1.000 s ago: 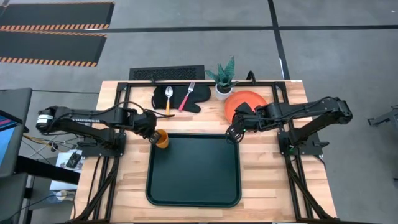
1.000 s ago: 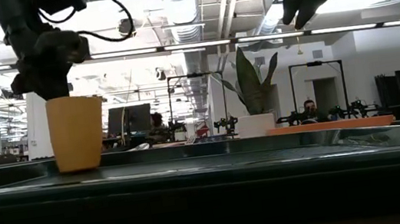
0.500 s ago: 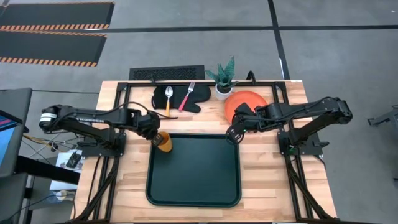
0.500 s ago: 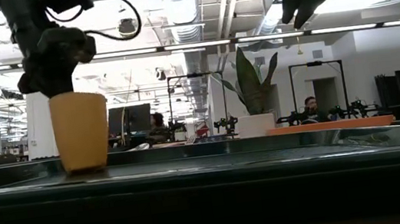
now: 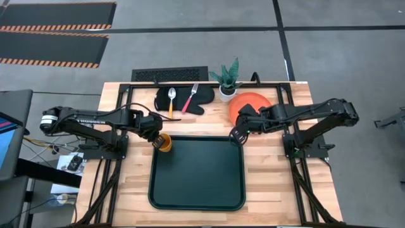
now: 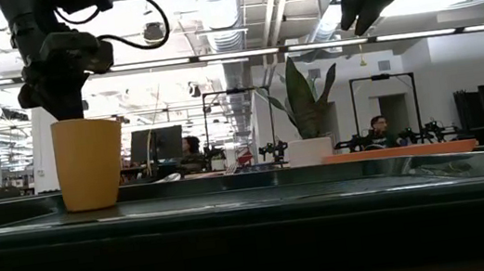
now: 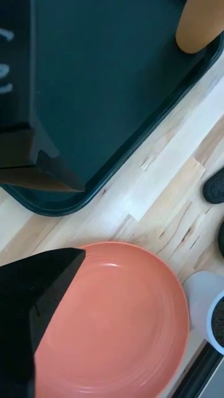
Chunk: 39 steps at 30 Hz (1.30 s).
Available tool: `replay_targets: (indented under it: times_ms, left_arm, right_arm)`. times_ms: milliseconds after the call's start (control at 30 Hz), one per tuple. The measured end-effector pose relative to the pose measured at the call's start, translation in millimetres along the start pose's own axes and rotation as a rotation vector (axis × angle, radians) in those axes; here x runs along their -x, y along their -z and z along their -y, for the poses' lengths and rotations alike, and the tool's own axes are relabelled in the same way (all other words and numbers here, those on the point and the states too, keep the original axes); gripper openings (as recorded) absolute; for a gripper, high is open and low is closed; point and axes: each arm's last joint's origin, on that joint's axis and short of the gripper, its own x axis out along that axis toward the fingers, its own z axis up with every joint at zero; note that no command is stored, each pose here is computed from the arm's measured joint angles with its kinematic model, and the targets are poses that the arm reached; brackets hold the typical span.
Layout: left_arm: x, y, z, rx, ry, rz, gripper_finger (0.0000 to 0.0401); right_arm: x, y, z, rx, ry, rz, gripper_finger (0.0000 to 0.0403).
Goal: Pick and place plate/cup/fork/spoon on tray
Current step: Put the yellow cup on the black serving tray, then put the orange plate under the yellow cup on the black serving tray
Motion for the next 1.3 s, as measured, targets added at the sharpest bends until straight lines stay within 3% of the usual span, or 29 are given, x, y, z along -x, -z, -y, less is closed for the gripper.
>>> replay_targets:
  times_ms: [467, 733, 1000, 1300]
  left_arm:
    - [0.1, -0.1, 0.7, -0.028, 0.016, -0.006, 0.0006]
    - [0.2, -2.2, 2.8, -0.05, 0.04, 0.013, 0.0075]
    - [0.5, -4.6, 4.8, -0.054, 0.059, 0.041, 0.016]
    - [1.0, -6.8, 6.6, -0.043, 0.08, 0.063, 0.0232]
  right_arm:
    - [-2.8, -5.1, 4.4, -0.019, 0.015, 0.002, 0.0183]
    - [-6.3, -11.0, 10.7, -0.062, 0.038, 0.0, 0.0203]
    - [-27.9, 0.0, 41.1, -0.281, 0.248, -0.135, 0.0229]
    - [-83.6, 48.9, 66.1, -0.538, 0.369, -0.329, 0.0226]
